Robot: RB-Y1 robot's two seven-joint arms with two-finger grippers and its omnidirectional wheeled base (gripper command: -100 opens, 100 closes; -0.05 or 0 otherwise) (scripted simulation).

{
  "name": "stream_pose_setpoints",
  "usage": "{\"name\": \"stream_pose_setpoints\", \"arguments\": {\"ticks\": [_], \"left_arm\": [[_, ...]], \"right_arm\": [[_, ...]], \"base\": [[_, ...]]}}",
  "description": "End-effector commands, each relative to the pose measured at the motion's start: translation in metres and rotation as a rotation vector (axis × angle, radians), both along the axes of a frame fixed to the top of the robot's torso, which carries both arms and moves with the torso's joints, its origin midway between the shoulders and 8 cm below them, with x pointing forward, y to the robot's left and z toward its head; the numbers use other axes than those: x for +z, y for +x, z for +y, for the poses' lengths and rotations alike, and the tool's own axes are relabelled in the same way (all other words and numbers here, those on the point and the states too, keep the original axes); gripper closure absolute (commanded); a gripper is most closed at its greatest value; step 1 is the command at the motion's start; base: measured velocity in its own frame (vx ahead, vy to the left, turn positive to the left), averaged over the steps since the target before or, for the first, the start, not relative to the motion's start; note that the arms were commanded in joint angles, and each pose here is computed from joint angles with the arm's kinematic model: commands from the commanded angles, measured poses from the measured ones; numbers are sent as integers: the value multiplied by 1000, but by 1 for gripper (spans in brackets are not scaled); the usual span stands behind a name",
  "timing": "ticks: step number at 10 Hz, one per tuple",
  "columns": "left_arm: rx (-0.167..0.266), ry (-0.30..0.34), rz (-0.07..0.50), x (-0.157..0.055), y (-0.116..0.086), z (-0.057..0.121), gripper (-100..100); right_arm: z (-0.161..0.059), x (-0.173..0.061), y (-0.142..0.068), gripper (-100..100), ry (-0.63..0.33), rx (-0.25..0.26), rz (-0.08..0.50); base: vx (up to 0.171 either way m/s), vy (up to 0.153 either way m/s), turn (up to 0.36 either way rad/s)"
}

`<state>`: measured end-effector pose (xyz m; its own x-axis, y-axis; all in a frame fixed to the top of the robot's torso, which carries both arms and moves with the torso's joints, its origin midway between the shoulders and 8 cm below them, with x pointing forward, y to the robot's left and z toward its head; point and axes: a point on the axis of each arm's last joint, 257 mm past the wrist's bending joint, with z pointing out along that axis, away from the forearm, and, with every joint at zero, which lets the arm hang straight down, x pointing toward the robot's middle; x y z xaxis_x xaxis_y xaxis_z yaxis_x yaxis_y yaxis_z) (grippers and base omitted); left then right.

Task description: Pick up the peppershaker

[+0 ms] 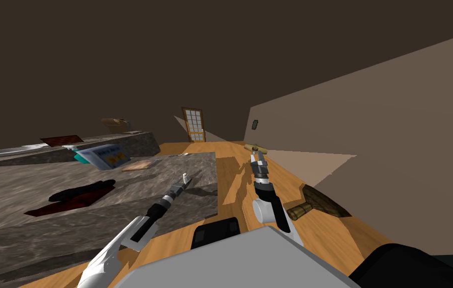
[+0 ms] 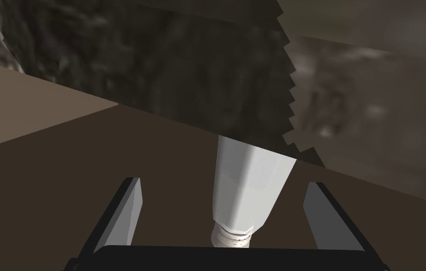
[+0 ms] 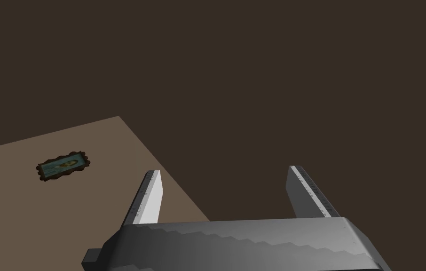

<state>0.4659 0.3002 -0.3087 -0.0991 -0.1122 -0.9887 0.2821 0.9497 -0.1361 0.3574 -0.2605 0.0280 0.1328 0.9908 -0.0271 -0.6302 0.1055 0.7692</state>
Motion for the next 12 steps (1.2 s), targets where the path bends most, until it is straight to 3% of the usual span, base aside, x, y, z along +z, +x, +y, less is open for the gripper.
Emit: {"name": "stream_pose_setpoints", "arguments": {"ticks": [1,3,4,5,8,9,12], "left_arm": [[-25,-12,-7,-1,11,-14,-100],[-21,-7,-9,1,28,-11,-100],[-16,-6,2,-4,27,-9,-100],[-42,-15,-6,-3,36,-25,-100],[-34,-8,2,-5,49,-21,-100],[-61,-14,-5,-3,59,-37,-100],[-53,-7,2,-3,71,-33,-100]], "right_arm": [[0,0,0,0,0,0,0],[0,0,0,0,0,0,0],[0,0,0,0,0,0,0],[0,0,0,0,0,0,0],[0,0,0,0,0,0,0],[0,0,0,0,0,0,0],[0,0,0,0,0,0,0]], "base": [[-48,0,113],[-46,3,27],[-9,8,-11],[-50,9,126],[-31,4,12],[-46,1,117],[-33,2,17]]}}
